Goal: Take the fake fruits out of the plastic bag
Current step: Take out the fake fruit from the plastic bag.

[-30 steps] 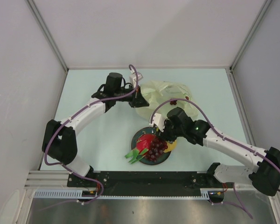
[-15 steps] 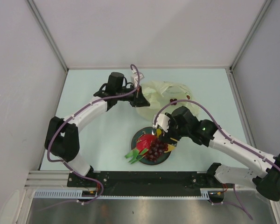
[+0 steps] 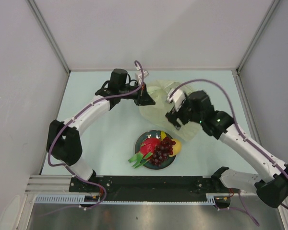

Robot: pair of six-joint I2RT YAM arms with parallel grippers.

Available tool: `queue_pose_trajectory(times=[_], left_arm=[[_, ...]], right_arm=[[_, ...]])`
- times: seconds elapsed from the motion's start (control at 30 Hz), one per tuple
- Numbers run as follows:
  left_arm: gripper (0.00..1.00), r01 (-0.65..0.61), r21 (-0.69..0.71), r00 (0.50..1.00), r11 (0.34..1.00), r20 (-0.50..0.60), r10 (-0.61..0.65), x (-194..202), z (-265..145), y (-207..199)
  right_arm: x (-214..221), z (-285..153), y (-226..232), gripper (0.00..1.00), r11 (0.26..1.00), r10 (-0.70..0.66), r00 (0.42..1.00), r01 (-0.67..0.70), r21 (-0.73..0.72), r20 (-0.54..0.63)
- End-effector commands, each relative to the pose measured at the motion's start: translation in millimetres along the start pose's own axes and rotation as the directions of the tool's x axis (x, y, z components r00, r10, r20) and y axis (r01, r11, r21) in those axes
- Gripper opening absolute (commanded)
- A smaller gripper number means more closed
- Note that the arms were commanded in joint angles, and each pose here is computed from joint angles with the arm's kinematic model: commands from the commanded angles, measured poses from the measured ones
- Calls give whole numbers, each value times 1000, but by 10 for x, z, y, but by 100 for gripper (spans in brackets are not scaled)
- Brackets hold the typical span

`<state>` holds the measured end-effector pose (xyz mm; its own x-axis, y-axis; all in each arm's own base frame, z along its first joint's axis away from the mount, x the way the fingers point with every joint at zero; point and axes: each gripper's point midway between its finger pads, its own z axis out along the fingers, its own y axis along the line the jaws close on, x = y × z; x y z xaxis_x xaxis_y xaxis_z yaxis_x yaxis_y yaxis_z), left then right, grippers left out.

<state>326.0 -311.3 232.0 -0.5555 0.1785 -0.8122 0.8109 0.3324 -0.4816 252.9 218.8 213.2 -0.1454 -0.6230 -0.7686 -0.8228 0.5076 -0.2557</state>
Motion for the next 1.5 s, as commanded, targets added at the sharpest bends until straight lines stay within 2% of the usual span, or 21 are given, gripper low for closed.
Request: queue_pose_trajectory(times=[0.0, 0.07, 0.23, 0.33, 0.4, 0.5, 0.57, 0.63, 0.73, 0.8, 0.93, 1.0, 1.1, 1.27, 1.4, 1.47], left_arm=[[0, -55, 59, 998, 997, -1, 55, -113, -52, -139], [0, -44, 58, 999, 997, -11, 45, -85, -55, -145], [0, -59, 53, 998, 997, -1, 59, -102, -121, -205], [1, -67, 52, 998, 996, -7, 67, -96, -160, -249], [0, -68, 53, 998, 996, -7, 68, -104, -179, -265], [0, -39, 52, 999, 998, -10, 40, -70, -182, -274], [0, -35, 52, 999, 998, 3, 35, -94, -183, -284], [0, -30, 53, 1000, 998, 12, 29, -124, -190, -303], [0, -37, 53, 999, 998, 17, 36, -171, -204, -324], [0, -43, 55, 999, 998, 19, 42, -201, -201, -325], [0, -45, 58, 999, 997, 17, 44, -215, -191, -319], [0, -40, 60, 999, 997, 13, 40, -190, -185, -322], [0, -31, 57, 999, 998, 8, 31, -149, -182, -302], [0, -18, 59, 1000, 998, -4, 18, -92, -171, -285], [0, -9, 56, 1000, 998, -18, 10, -47, -160, -263], [0, -3, 58, 1000, 998, -27, 5, -10, -144, -249]], right_arm=[[-704, -323, -641, 82, 950, 280, 924, -306, 66, 259], [-635, -259, -757, 76, 941, 302, 923, -329, 79, 236], [-314, 61, -937, 63, 955, 255, 961, -268, 127, 111], [-468, 59, -937, 45, 973, 195, 966, -212, 90, 169], [-601, 11, -906, 38, 990, 90, 974, -110, 84, 208], [-793, -32, -774, 36, 991, -41, 974, 11, 131, 225], [-761, 39, -708, 31, 995, -30, 977, 8, 100, 212], [-573, 140, -591, 27, 999, -18, 989, 14, 35, 144], [-258, 330, -443, 29, 997, -43, 998, 46, -67, 47], [-40, 492, -448, 30, 995, -67, 997, 65, -81, -26], [257, 747, -871, 26, 994, -91, 986, 99, 54, -141], [392, 913, -1114, 29, 985, -82, 979, 109, 137, -187], [504, 1085, -1363, 29, 979, -31, 980, 69, 189, -196], [694, 1317, -1518, 32, 980, 35, 973, 11, 197, -228], [886, 1498, -1639, 45, 975, 87, 963, -30, 218, -256], [957, 1601, -1727, 48, 973, 115, 960, -56, 225, -256]])
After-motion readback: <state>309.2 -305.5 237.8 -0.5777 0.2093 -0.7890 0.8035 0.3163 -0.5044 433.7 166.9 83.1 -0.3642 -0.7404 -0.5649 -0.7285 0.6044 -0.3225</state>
